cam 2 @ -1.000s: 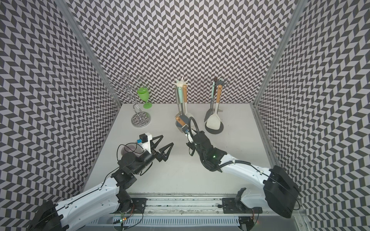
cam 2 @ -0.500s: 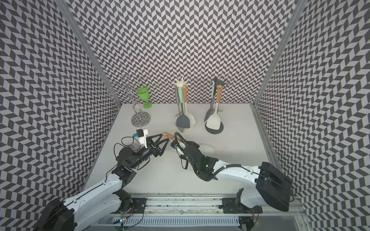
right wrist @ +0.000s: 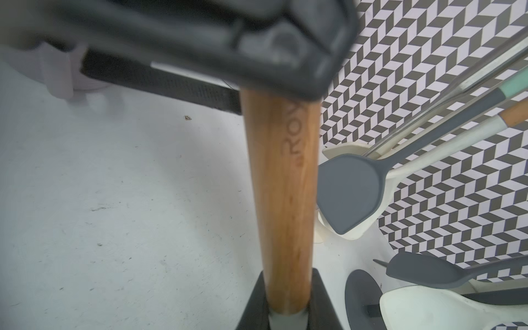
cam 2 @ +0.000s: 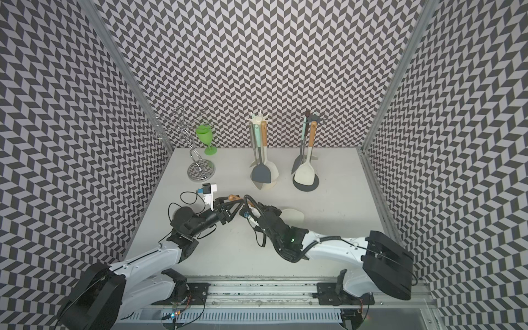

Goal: Take the spatula off the kitchen utensil rack
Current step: Place the spatula at the center of the board.

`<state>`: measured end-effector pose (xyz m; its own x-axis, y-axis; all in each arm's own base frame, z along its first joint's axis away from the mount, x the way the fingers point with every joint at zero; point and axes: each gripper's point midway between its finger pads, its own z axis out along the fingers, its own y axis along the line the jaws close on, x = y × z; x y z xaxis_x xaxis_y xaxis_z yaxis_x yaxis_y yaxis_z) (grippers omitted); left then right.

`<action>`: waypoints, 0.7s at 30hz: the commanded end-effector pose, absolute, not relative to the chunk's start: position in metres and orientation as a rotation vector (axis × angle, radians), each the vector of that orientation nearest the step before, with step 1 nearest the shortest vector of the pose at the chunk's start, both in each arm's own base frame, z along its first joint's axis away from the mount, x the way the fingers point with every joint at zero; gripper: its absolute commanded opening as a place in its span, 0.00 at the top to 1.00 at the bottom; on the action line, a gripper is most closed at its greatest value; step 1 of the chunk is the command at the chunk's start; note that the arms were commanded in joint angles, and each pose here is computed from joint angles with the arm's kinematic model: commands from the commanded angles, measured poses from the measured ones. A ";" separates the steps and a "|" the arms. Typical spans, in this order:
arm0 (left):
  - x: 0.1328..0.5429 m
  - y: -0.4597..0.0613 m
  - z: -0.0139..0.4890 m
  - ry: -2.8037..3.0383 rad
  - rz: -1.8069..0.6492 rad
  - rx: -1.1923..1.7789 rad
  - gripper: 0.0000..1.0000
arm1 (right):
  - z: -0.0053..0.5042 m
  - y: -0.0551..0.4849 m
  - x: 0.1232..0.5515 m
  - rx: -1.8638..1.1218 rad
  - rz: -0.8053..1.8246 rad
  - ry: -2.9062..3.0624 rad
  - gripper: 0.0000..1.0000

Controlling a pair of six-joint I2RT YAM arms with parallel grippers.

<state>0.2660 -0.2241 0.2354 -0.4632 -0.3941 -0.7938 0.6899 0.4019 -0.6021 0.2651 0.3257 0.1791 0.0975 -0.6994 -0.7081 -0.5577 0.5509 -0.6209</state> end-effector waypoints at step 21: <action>0.258 -0.211 0.255 1.505 -1.261 0.247 1.00 | 0.221 0.316 0.254 -0.774 0.127 1.708 0.22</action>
<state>0.2615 -0.2168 0.2392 -0.4374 -0.4112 -0.7997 0.6954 0.4092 -0.5907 0.2591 0.3179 0.1920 -0.0066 -0.5920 -0.8059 -0.5534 0.6734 -0.4901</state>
